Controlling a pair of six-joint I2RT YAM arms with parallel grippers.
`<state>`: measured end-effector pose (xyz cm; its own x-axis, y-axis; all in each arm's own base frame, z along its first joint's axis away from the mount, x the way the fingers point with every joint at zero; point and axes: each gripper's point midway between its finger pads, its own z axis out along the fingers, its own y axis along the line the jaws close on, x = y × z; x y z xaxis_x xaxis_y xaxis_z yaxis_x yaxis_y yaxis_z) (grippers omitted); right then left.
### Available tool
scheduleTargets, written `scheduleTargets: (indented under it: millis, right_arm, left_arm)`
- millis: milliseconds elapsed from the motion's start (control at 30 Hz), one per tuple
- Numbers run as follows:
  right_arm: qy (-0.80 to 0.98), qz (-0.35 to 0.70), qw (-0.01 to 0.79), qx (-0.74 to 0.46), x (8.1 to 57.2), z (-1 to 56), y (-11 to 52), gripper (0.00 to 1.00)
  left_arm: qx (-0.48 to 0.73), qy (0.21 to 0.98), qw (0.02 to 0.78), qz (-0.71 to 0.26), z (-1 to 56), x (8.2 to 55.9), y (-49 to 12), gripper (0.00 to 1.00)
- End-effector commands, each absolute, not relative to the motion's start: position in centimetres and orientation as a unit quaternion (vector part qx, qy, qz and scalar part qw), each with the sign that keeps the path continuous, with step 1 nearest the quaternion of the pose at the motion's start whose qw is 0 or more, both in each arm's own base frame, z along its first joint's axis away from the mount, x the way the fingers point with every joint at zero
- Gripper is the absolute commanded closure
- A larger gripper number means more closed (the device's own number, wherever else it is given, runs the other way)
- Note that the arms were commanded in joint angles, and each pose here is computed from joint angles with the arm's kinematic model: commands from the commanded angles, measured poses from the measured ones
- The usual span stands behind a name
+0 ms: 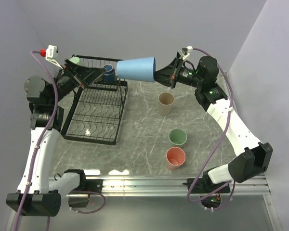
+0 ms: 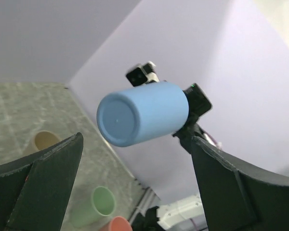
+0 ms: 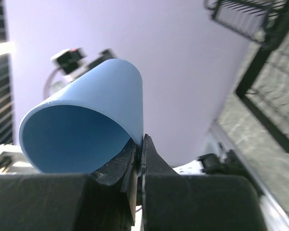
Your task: Load the cups into the dish rack
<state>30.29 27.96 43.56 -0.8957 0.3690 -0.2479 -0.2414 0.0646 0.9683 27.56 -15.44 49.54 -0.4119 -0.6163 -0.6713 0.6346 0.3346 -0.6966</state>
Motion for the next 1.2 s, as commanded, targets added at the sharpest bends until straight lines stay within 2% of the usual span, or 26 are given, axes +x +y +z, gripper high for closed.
scheduleTargets:
  millis: [0, 533, 900, 1167]
  right_arm:
    - [0.648, 0.730, 0.217, -0.003, 27.9, 47.9, 28.3, 1.00]
    - [0.635, 0.751, 0.181, -0.021, 25.2, 47.8, 32.4, 1.00]
    - [0.623, 0.763, 0.171, -0.016, 25.8, 47.6, 33.8, 1.00]
    - [0.635, 0.754, 0.169, -0.010, 26.1, 46.2, 34.3, 1.00]
  left_arm:
    - [0.070, 0.552, 0.539, -0.632, 52.6, 23.8, -16.4, 0.01]
    - [0.074, 0.540, 0.515, -0.662, 52.3, 23.2, -17.3, 0.01]
    - [0.083, 0.551, 0.492, -0.669, 51.7, 22.4, -18.0, 0.00]
    - [0.087, 0.553, 0.488, -0.669, 51.5, 22.0, -18.1, 0.19]
